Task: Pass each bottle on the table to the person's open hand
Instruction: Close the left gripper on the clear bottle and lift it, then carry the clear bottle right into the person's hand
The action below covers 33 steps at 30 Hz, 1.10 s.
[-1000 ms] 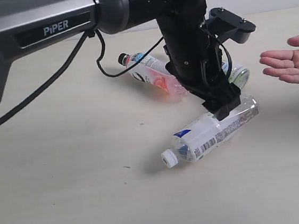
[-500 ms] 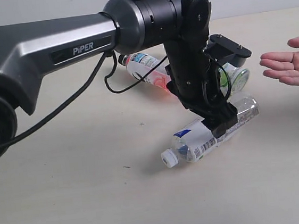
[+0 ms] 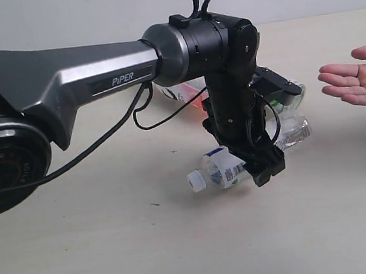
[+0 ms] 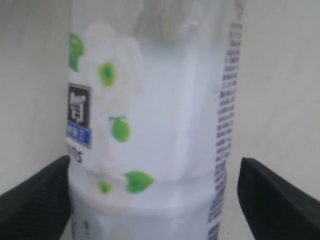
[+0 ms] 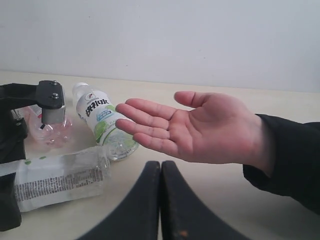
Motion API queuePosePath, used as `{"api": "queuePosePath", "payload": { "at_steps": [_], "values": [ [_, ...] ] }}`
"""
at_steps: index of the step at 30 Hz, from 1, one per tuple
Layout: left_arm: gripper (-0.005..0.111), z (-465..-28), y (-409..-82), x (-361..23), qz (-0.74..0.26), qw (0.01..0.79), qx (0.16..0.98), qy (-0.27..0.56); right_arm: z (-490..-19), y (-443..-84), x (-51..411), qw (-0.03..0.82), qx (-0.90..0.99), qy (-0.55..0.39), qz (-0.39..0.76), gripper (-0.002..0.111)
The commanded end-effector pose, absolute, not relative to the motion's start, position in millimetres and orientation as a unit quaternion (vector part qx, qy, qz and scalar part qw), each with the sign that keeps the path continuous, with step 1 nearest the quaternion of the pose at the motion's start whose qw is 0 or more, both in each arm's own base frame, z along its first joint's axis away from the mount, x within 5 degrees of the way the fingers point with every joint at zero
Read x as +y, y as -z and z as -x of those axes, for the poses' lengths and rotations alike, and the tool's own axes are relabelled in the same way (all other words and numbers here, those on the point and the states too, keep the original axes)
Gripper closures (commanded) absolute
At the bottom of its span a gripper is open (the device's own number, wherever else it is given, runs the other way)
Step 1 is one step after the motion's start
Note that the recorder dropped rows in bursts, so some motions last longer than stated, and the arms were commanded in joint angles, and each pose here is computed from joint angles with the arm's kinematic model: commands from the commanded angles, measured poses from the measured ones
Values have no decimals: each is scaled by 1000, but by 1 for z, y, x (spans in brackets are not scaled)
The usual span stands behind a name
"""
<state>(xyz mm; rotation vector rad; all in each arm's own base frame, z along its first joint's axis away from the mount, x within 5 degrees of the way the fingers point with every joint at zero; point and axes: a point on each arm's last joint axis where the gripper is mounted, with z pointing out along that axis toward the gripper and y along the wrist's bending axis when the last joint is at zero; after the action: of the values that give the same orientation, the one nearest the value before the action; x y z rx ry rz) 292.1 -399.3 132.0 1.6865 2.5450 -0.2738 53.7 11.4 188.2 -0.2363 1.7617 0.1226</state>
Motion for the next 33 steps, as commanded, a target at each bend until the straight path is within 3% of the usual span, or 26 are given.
{"api": "queuePosePath", "payload": {
  "at_steps": [1,6,7,11,12,17,22,28,33],
  "values": [
    [31,-288,-138,-401,-549,33,830,92,-53,-188,12,632,766,-54,105,108],
    [58,-286,-137,-398,-549,12,831,87,-53,-188,12,632,766,-54,105,108],
    [72,-285,-137,-397,-550,2,831,84,-53,-188,12,632,766,-54,105,108],
    [103,-284,-141,-396,-538,-1,839,84,-53,-188,12,632,766,-54,105,108],
    [106,-284,-145,-396,-533,3,842,85,-53,-188,12,632,766,-54,105,108],
    [107,-283,-174,-396,-508,35,854,104,-53,-188,12,632,766,-54,105,108],
    [107,-272,-248,-391,-483,101,853,171,-53,-188,12,632,766,-54,105,108],
    [107,-264,-302,-417,-364,182,821,400,-53,-188,12,632,766,-54,105,108],
    [107,-273,-305,-437,-225,178,800,527,-53,-188,12,632,766,-54,105,108]
  ]
}}
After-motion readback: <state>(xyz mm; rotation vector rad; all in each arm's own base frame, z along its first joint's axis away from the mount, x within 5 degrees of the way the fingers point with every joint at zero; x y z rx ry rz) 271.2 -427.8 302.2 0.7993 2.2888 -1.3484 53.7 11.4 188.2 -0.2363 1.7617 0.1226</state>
